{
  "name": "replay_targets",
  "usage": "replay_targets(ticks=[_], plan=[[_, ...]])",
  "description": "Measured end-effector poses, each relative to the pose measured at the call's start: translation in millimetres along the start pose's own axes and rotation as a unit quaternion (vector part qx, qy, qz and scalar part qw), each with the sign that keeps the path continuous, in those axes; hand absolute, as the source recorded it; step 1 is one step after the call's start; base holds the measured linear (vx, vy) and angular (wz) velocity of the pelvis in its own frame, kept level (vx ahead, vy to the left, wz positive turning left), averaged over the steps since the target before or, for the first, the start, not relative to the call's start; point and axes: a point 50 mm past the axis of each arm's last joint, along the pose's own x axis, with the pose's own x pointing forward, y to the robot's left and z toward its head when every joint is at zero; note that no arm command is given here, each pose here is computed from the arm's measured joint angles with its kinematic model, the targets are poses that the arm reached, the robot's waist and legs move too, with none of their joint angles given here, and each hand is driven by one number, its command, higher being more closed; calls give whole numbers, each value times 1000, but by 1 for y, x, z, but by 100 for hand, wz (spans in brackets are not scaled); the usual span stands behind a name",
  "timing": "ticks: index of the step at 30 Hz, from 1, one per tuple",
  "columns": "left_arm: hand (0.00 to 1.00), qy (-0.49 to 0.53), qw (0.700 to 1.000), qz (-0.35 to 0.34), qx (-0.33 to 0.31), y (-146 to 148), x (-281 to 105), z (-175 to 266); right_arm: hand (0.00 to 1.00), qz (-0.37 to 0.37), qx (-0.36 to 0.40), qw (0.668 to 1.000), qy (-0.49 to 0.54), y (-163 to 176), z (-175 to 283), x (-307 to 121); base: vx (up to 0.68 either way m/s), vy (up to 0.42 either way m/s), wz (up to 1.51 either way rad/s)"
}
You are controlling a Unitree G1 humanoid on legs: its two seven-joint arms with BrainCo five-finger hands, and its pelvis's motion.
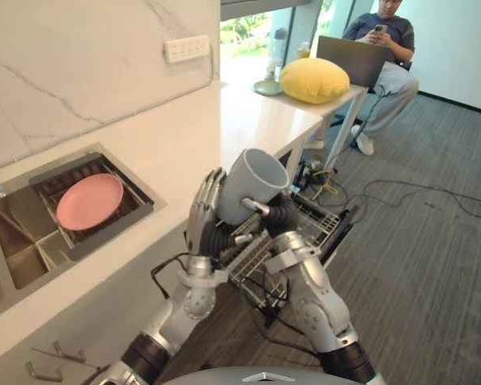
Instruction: Walk over to the sink, pick up the cup, carry it to the dishwasher, place the cup inside the dishwasher, then close the dishwasher door
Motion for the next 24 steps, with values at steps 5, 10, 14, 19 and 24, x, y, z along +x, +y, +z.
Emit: replay_targets(ticks=[5,10,14,19,24], plan=[[0,7,1000,7,-4,2,1,-1,100,-6,-3,1000,-17,-3,5,1,0,0,0],[0,35,998,43,-14,10,7,-8,100,-21,3,1000,-19,-7,6,-1,0,0,0],[0,70,995,37,-66,15,7,-13,100,-65,11,997,-28,-22,8,-7,0,0,0],[0,120,977,-83,-158,2,-9,-15,100,-132,-5,991,-37,-52,14,-14,0,0,0],[0,187,927,-222,-238,-22,-47,-17,100,-210,-38,977,-14,-90,11,-25,0,0,0]])
